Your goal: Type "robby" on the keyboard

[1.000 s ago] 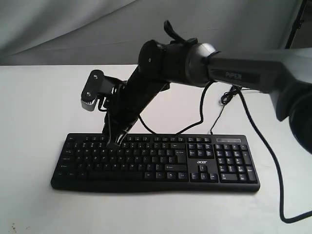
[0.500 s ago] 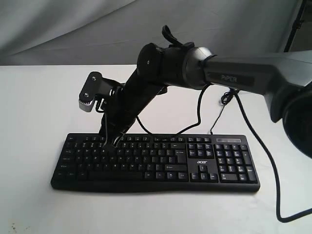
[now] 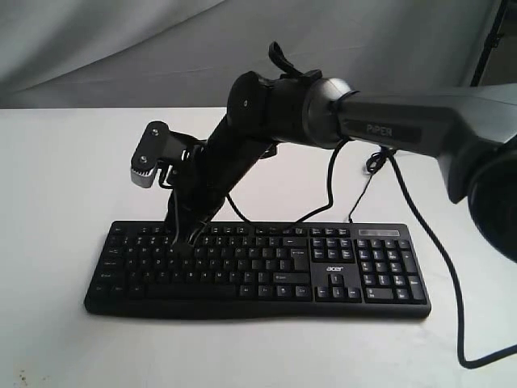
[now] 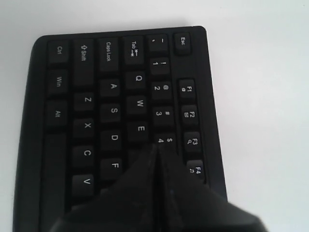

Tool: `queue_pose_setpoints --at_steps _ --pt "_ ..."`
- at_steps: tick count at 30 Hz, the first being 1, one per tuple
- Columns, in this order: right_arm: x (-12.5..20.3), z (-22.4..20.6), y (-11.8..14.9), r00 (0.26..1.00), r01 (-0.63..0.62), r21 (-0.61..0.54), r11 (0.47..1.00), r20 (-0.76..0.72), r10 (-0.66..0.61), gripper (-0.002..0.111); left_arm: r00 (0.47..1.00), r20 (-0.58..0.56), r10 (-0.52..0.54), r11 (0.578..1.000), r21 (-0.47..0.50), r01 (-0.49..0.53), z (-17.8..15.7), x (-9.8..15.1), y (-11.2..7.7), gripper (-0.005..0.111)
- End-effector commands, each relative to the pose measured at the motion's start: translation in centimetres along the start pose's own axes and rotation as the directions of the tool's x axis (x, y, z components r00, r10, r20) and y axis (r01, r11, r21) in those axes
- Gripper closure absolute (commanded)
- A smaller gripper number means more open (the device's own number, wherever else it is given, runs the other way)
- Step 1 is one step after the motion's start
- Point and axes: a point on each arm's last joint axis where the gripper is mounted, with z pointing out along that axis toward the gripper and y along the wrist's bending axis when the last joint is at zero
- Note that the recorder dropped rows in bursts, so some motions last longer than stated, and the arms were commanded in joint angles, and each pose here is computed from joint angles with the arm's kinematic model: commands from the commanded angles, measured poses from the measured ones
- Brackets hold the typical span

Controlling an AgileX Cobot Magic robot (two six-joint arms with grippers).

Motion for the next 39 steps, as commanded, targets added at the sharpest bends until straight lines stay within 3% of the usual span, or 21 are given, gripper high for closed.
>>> queue_pose_setpoints --at_steps 1,39 --pt "0.0 0.8 0.2 1.0 0.009 -0.019 1.0 0.011 -0.008 0.108 1.0 0.005 0.003 1.0 0.005 -0.003 0.0 0.1 0.0 0.107" --pt "-0.3 2.9 0.9 0.999 0.034 0.011 0.999 0.004 -0.034 0.108 1.0 0.005 0.003 1.0 0.005 -0.003 0.0 0.1 0.0 0.107"
